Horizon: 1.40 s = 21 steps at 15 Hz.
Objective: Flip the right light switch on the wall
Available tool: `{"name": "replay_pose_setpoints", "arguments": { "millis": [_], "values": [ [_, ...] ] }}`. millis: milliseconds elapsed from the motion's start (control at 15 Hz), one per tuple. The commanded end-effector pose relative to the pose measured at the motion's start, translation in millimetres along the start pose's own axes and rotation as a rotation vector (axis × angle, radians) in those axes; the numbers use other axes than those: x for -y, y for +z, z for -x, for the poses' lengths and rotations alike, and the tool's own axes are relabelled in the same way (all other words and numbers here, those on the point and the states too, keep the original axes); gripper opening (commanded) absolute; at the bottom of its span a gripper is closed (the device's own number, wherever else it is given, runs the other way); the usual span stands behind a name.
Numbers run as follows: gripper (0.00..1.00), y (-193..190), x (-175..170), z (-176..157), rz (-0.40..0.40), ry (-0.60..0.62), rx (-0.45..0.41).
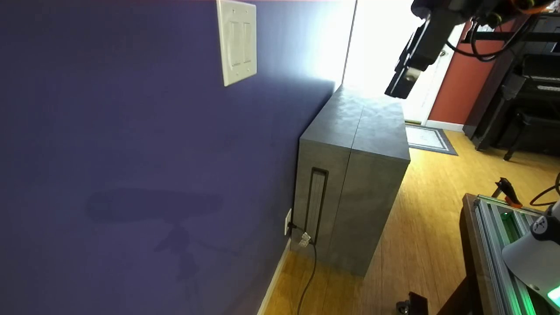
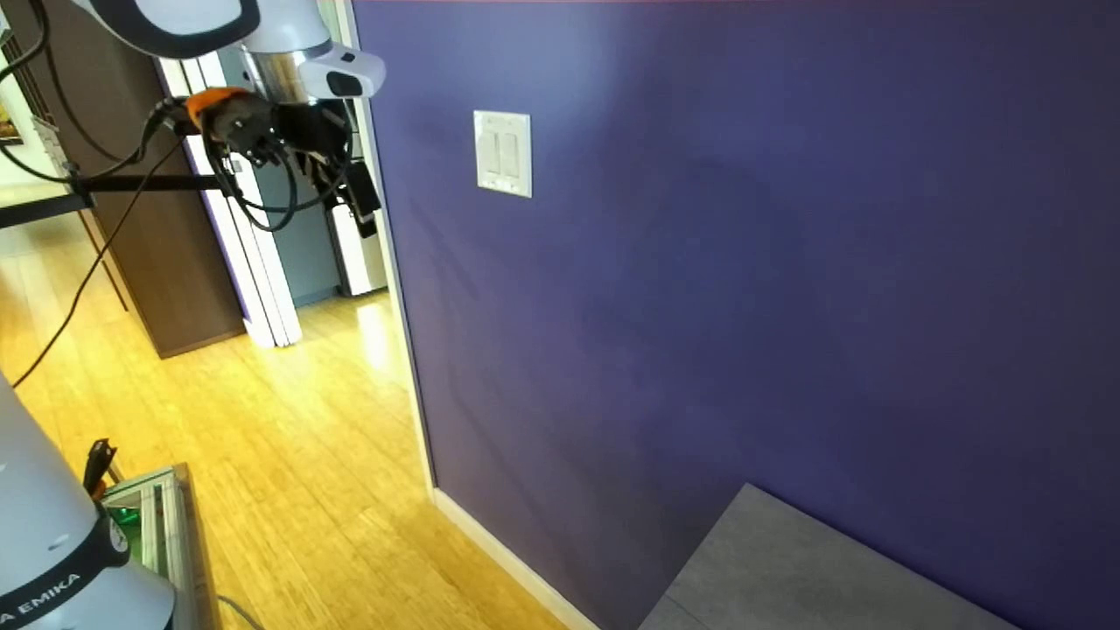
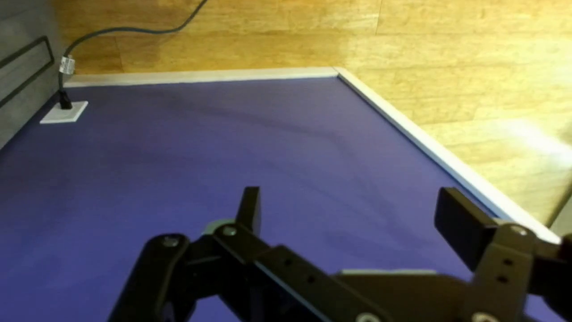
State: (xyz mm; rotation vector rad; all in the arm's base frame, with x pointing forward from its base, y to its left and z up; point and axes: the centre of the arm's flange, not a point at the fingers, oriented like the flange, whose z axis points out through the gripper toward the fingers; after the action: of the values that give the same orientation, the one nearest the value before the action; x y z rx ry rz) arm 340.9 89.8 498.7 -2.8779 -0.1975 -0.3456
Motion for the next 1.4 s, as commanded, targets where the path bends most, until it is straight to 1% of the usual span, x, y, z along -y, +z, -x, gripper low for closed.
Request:
{"name": "replay_pose_setpoints", "arguments": {
  "millis": [0,67,133,200,400,600,667,867,1133,1333],
  "values": [
    [0.99,-20,-7,-35,-0.078,0.072,-0.096],
    [0.75,-22,-9,-43,-0.096,0.09,-0.129],
    [0.75,-25,-11,-50,-0.113,0.115,-0.159],
    [0.7,-27,-14,-59,-0.137,0.144,-0.194],
    [0.48,-32,-23,-84,-0.183,0.207,-0.278],
    [0.28,-36,-30,-106,-0.208,0.248,-0.346],
    [0.21,-35,-29,-112,-0.222,0.25,-0.361],
    [0.0,-32,-26,-130,-0.233,0.265,-0.406],
    [0.0,-27,-23,-149,-0.222,0.268,-0.458],
    [0.0,-20,-23,-161,-0.209,0.267,-0.475]
  ]
}}
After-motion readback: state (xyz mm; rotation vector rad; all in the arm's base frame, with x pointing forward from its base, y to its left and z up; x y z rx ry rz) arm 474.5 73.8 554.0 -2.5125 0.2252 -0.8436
